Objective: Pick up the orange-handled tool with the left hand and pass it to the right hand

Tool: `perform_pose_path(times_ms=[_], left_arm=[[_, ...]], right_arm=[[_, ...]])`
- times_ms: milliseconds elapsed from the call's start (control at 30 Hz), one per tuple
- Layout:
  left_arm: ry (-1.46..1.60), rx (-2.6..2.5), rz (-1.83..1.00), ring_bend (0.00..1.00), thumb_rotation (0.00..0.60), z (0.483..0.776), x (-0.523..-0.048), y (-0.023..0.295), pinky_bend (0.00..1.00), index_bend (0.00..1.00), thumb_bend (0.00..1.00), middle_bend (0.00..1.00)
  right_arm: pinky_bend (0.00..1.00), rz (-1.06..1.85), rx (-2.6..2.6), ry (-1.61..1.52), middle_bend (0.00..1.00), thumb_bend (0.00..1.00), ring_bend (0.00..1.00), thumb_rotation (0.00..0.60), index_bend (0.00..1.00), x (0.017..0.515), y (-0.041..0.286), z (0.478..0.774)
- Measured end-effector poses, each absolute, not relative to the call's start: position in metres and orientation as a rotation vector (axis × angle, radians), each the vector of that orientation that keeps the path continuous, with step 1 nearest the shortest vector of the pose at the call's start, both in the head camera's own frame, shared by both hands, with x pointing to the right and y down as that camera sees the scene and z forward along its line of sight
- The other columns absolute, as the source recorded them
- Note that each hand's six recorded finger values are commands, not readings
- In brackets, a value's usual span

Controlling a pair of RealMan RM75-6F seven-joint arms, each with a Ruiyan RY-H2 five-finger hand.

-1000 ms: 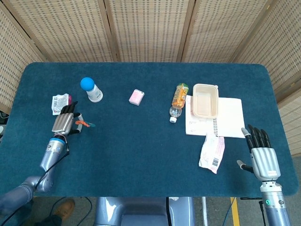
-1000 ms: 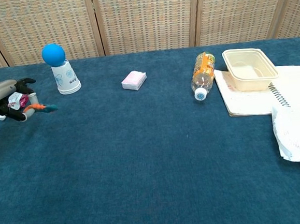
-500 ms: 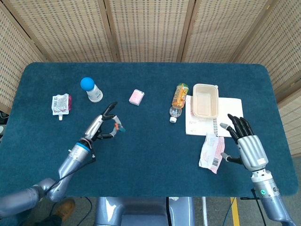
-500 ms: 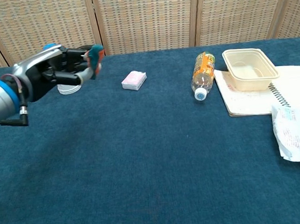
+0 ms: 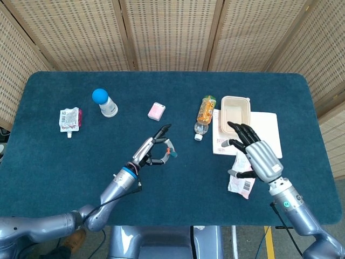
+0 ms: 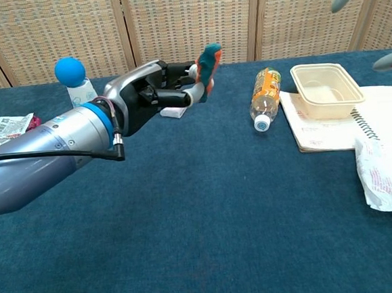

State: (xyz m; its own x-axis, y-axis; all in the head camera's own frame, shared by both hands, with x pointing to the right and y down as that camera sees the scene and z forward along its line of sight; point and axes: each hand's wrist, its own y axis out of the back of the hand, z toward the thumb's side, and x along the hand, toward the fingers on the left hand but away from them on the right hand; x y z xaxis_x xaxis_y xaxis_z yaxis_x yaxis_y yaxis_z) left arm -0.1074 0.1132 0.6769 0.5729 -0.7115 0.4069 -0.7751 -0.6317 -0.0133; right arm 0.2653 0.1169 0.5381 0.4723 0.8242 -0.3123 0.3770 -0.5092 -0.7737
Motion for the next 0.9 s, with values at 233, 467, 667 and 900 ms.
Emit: perform_pose_path(times_ms=[233, 467, 667, 900], left_arm=[[-1.232, 2.642, 0.576, 0.0, 0.6, 0.675, -0.083, 0.112, 0.0, 0.7, 0.53, 0.0], [-1.222, 2.648, 0.598, 0.0, 0.6, 0.671, -0.066, 0.106, 0.0, 0.7, 0.53, 0.0], [-1.21, 2.63, 0.598, 0.0, 0.6, 0.671, -0.057, 0.105, 0.0, 0.7, 0.53, 0.0], [-1.192, 2.622, 0.6, 0.0, 0.6, 0.674, -0.053, 0.108, 0.0, 0.7, 0.53, 0.0]], right_arm=[[0.0, 0.927, -2.165, -0.998, 0.0, 0.17, 0.0, 0.6, 0.4, 0.24, 0.106, 0.544], [0.0, 0.921, -2.219, -0.985, 0.01, 0.18, 0.0, 0.6, 0.42, 0.206, 0.096, 0.549], [0.0, 0.938, -2.251, -0.984, 0.0, 0.2, 0.0, 0.6, 0.47, 0.192, 0.091, 0.553], [0.0, 0.952, -2.228, -0.971, 0.01, 0.22, 0.0, 0.6, 0.5, 0.179, 0.085, 0.557]])
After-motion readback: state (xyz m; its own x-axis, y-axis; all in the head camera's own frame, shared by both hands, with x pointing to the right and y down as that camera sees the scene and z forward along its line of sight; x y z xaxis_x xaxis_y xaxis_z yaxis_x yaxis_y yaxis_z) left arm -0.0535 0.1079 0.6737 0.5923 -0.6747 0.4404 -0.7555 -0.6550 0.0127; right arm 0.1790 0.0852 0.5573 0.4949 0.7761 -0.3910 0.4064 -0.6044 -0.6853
